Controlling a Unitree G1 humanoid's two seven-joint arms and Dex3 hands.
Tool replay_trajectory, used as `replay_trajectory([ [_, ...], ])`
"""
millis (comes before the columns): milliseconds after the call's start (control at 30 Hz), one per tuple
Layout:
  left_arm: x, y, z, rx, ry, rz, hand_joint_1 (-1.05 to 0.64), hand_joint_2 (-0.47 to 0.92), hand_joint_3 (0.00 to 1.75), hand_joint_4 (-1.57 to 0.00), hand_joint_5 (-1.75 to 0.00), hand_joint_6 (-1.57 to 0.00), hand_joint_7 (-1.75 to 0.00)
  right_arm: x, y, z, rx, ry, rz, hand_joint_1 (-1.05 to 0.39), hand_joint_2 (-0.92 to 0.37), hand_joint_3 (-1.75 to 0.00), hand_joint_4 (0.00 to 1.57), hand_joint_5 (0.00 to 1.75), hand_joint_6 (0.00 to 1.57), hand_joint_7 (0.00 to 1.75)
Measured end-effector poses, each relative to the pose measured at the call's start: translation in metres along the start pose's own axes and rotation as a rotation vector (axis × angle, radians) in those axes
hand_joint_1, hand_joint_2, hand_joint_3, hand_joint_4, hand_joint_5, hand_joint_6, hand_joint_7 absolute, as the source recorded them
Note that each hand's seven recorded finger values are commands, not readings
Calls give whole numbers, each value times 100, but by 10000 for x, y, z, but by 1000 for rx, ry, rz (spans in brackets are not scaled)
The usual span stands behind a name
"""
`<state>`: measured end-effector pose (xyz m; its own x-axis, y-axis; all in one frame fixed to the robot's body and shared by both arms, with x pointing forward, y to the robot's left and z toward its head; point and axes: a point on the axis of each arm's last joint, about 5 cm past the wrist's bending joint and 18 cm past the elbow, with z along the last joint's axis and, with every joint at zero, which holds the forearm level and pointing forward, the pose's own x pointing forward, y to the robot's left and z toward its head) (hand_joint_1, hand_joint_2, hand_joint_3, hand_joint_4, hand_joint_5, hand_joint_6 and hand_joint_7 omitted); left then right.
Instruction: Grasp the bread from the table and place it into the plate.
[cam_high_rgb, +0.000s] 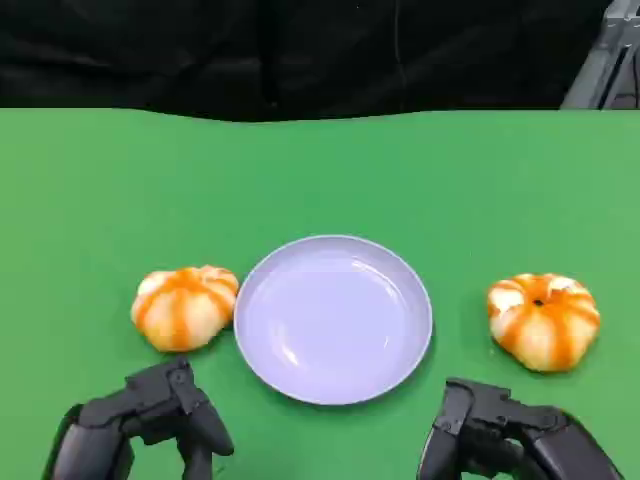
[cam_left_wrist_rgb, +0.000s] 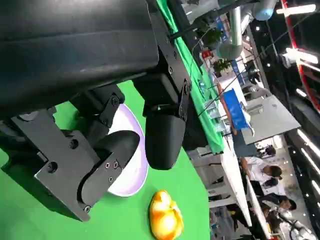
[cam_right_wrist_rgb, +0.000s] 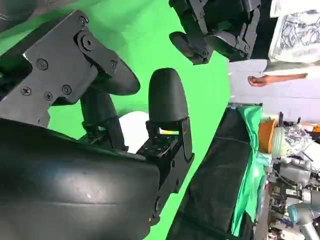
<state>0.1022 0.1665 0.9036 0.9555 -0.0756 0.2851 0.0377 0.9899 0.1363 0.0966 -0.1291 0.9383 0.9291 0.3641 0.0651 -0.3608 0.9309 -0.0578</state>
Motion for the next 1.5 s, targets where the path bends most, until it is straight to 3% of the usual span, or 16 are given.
replay_trajectory([
  [600,3,2,-2,0,-1,0,-4,25,157,-90,-172,-86,-155,6,1,3,-5,-2,1,-3,-35,-133,70,165,69,146],
  [900,3,10,-3,3,3,-6,-4,34,144,-76,-155,-77,-134,4,10,1,-10,1,4,-3,-36,-133,70,165,69,146],
  [1033,14,22,2,22,22,-29,-10,50,108,-64,-131,-64,-96,2,22,-1,-6,3,7,-2,-36,-134,70,167,69,147],
  [1067,18,26,1,32,37,-43,-17,57,90,-52,-113,-54,-72,1,26,-1,-4,4,8,-2,-36,-134,70,167,69,147],
  [1100,28,30,12,53,62,-67,-20,61,80,-49,-105,-53,-59,0,30,-3,-2,5,8,-2,-35,-134,70,167,69,147],
  [1167,66,34,54,116,106,-132,-34,81,42,-26,-90,-43,-33,-2,35,-2,1,6,7,-2,-35,-135,69,168,69,148],
  [1200,104,31,85,171,123,-181,-38,86,31,-20,-86,-41,-27,-2,37,-1,1,6,5,-2,-35,-135,69,168,69,148],
  [1300,269,3,191,368,147,-307,-46,91,22,-14,-78,-39,-16,-3,44,1,5,5,1,-2,-35,-135,69,168,68,148],
  [1500,507,-73,270,590,145,-367,-53,92,20,-2,-71,-32,-10,-1,76,2,14,4,-3,-3,-33,-137,71,168,69,148],
])
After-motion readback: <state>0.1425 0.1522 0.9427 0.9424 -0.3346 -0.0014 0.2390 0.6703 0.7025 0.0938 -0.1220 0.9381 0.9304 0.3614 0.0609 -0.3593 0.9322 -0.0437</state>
